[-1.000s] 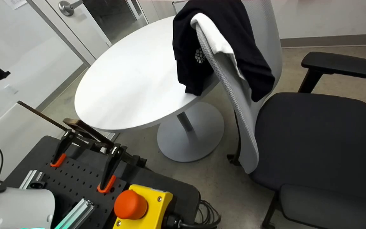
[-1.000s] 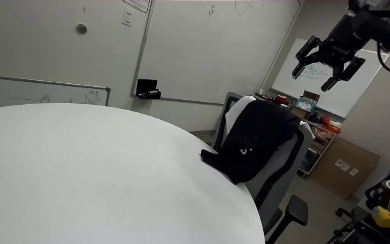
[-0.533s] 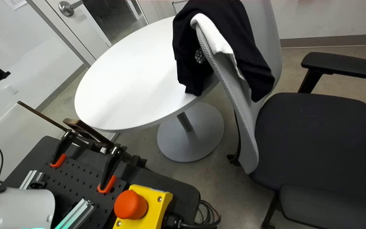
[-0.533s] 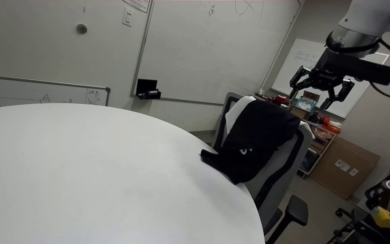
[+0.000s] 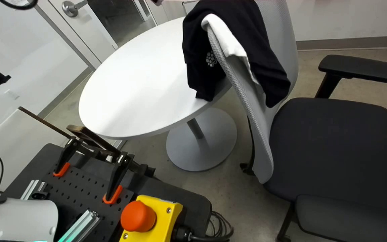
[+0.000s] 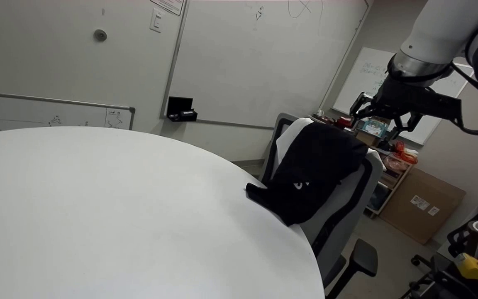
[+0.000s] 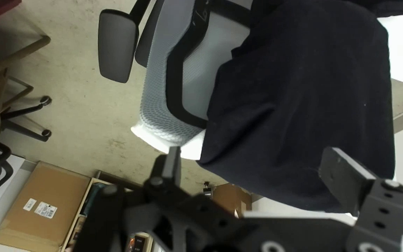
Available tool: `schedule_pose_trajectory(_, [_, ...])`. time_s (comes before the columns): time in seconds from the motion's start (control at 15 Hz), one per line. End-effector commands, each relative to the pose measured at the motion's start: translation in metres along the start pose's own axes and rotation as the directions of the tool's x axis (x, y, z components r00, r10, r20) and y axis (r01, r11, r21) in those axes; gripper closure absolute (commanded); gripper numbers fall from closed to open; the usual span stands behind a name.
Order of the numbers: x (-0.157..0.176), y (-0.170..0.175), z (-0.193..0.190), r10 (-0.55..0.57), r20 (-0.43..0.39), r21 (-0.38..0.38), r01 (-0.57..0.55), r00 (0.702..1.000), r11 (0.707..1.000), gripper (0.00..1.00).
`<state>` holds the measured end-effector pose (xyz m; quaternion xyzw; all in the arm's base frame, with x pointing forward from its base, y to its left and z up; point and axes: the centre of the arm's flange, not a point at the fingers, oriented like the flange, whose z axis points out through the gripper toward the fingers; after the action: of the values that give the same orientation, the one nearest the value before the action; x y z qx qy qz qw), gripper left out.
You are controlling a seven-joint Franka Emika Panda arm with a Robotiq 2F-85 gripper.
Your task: Remove the black object from the headrest and put on the table
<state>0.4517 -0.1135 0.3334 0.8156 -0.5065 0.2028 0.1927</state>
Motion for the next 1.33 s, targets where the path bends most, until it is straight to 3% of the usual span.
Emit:
schedule_pose_trajectory(0.0, [-0.007, -0.014, 0.021, 0.003, -0.034, -0.008, -0.004, 0.999, 1.0, 0.01])
schedule_pose_trajectory(1.0, [-0.021, -0.048, 0.066, -0.089, -0.111, -0.048, 0.084, 0.99, 0.995, 0.05])
schedule_pose_trajectory(1.07, [-0.021, -0.049, 0.067, -0.092, -0.11, -0.049, 0.087, 0.99, 0.995, 0.1])
schedule_pose_trajectory(1.13, [-0.021, -0.051, 0.068, -0.093, -0.109, -0.049, 0.088, 0.99, 0.995, 0.31])
schedule_pose_trajectory(1.27, [-0.021, -0.054, 0.069, -0.097, -0.11, -0.049, 0.092, 0.989, 0.995, 0.36])
